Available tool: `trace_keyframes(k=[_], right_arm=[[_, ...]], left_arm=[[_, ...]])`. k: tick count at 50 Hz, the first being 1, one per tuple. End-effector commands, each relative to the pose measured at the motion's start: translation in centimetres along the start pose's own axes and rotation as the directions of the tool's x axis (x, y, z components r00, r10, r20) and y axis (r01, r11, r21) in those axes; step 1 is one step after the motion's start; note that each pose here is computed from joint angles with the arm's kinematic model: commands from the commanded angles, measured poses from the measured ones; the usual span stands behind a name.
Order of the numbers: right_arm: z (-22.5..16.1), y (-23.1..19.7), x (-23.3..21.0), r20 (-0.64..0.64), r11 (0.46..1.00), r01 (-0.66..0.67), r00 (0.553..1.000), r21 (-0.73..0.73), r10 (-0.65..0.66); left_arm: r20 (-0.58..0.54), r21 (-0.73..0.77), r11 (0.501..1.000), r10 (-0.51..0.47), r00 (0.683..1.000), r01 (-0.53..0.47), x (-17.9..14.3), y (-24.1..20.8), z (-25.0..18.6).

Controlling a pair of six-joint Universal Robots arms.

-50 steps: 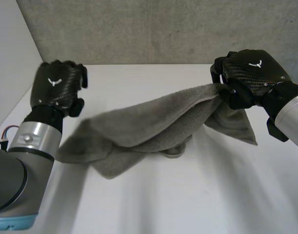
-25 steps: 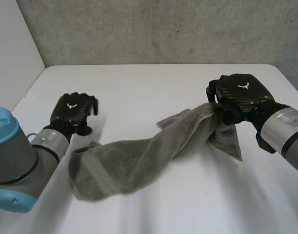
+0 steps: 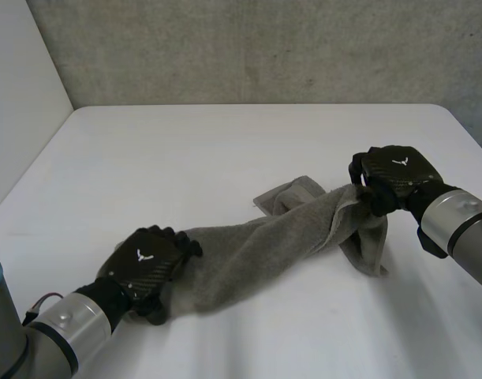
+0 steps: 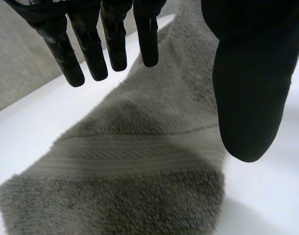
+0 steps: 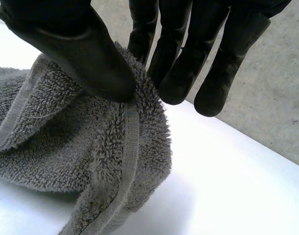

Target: Fold the towel.

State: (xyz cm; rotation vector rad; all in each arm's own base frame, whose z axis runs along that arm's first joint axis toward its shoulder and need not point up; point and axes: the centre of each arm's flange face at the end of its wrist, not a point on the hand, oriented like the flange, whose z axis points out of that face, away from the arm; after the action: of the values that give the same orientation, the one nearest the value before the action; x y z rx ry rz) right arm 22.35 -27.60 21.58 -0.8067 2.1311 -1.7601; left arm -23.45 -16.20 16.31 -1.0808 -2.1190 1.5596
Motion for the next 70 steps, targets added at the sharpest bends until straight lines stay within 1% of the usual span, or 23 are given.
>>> trace_keyframes(k=[1,7,14,31,34,36,39,41,42,44,45,46,47,50,53,56,57,58,59,61,64,66,70], right_arm=[[-0.1,0.4,-0.4,0.009,1.000,0.000,1.000,-0.003,0.000],[-0.1,0.7,-0.6,0.014,1.000,-0.002,1.000,-0.011,0.002],[-0.1,0.8,-0.7,0.018,1.000,-0.002,1.000,-0.015,0.002],[-0.1,0.7,-0.5,0.013,1.000,-0.002,1.000,-0.013,0.002],[-0.2,0.2,-0.2,0.002,1.000,0.003,1.000,0.003,-0.003],[-0.3,-0.4,0.0,-0.006,1.000,0.010,1.000,0.020,-0.010],[-1.2,-3.3,0.3,-0.027,0.994,0.046,0.999,0.104,-0.044],[-1.9,-5.1,0.5,-0.042,0.985,0.070,0.997,0.156,-0.064],[-2.8,-6.8,0.6,-0.056,0.975,0.094,0.995,0.200,-0.084],[-3.8,-8.4,0.6,-0.064,0.967,0.110,0.993,0.229,-0.098],[-4.9,-10.1,0.5,-0.071,0.958,0.128,0.991,0.257,-0.113],[-6.0,-11.8,0.5,-0.077,0.950,0.142,0.989,0.277,-0.125],[-6.0,-11.8,0.5,-0.077,0.950,0.142,0.989,0.277,-0.125],[-7.9,-14.2,0.1,-0.070,0.940,0.187,0.982,0.284,-0.175],[-8.8,-14.9,-0.1,-0.042,0.933,0.268,0.963,0.240,-0.265],[-8.3,-13.4,0.3,0.017,0.924,0.368,0.928,0.105,-0.371],[-8.3,-13.4,0.3,0.018,0.924,0.368,0.928,0.104,-0.372],[-7.3,-12.2,0.2,0.068,0.916,0.399,0.914,0.036,-0.400],[-6.6,-11.7,0.0,0.102,0.907,0.421,0.902,0.009,-0.420],[-5.9,-11.1,-0.5,0.131,0.904,0.427,0.897,-0.013,-0.422],[-4.2,-9.6,-1.5,0.172,0.897,0.437,0.890,-0.066,-0.421],[-3.2,-8.8,-1.9,0.184,0.891,0.444,0.888,-0.095,-0.422],[0.4,-8.1,-2.5,0.163,0.870,0.483,0.871,-0.101,-0.464]], left_arm=[[-0.023,-0.034,0.999,0.009,1.000,-0.010,0.6,1.3,0.7],[-0.038,-0.008,0.999,0.032,0.999,-0.033,1.2,1.9,2.0],[0.018,-0.019,0.999,0.043,0.999,-0.043,0.6,2.8,3.9],[0.033,-0.038,0.998,0.052,0.998,-0.051,0.5,3.3,5.9],[0.057,0.009,0.998,0.063,0.996,-0.063,-0.1,1.9,6.1],[0.124,0.119,0.989,0.069,0.990,-0.084,-1.5,-1.7,5.3],[0.157,0.187,0.977,0.070,0.985,-0.099,-2.2,-3.8,4.5],[0.207,0.331,0.936,0.051,0.977,-0.119,-3.1,-8.2,2.5],[0.208,0.331,0.936,0.050,0.977,-0.119,-3.1,-8.2,2.5],[0.217,0.472,0.878,-0.028,0.976,-0.080,-3.8,-12.2,0.2],[0.217,0.473,0.878,-0.028,0.976,-0.079,-3.8,-12.2,0.2],[0.200,0.537,0.842,-0.076,0.977,-0.044,-4.1,-14.0,-1.0],[0.200,0.538,0.842,-0.077,0.977,-0.044,-4.1,-14.0,-1.0],[0.104,0.626,0.774,-0.206,0.973,0.097,-4.4,-16.6,-3.1],[0.082,0.615,0.777,-0.236,0.968,0.137,-4.5,-16.6,-3.2],[0.089,0.520,0.823,-0.319,0.944,0.229,-6.6,-14.8,-2.1],[0.089,0.520,0.823,-0.319,0.944,0.229,-6.6,-14.8,-2.1],[0.091,0.441,0.853,-0.351,0.932,0.278,-7.4,-13.0,-0.6],[0.091,0.441,0.853,-0.351,0.932,0.278,-7.4,-13.0,-0.6],[0.104,0.289,0.884,-0.411,0.906,0.368,-8.5,-9.7,2.3],[0.117,0.239,0.888,-0.427,0.897,0.392,-8.9,-8.6,3.3],[0.130,0.157,0.888,-0.453,0.882,0.432,-9.7,-6.8,5.7],[0.138,0.136,0.889,-0.453,0.881,0.436,-10.8,-6.4,7.8]])
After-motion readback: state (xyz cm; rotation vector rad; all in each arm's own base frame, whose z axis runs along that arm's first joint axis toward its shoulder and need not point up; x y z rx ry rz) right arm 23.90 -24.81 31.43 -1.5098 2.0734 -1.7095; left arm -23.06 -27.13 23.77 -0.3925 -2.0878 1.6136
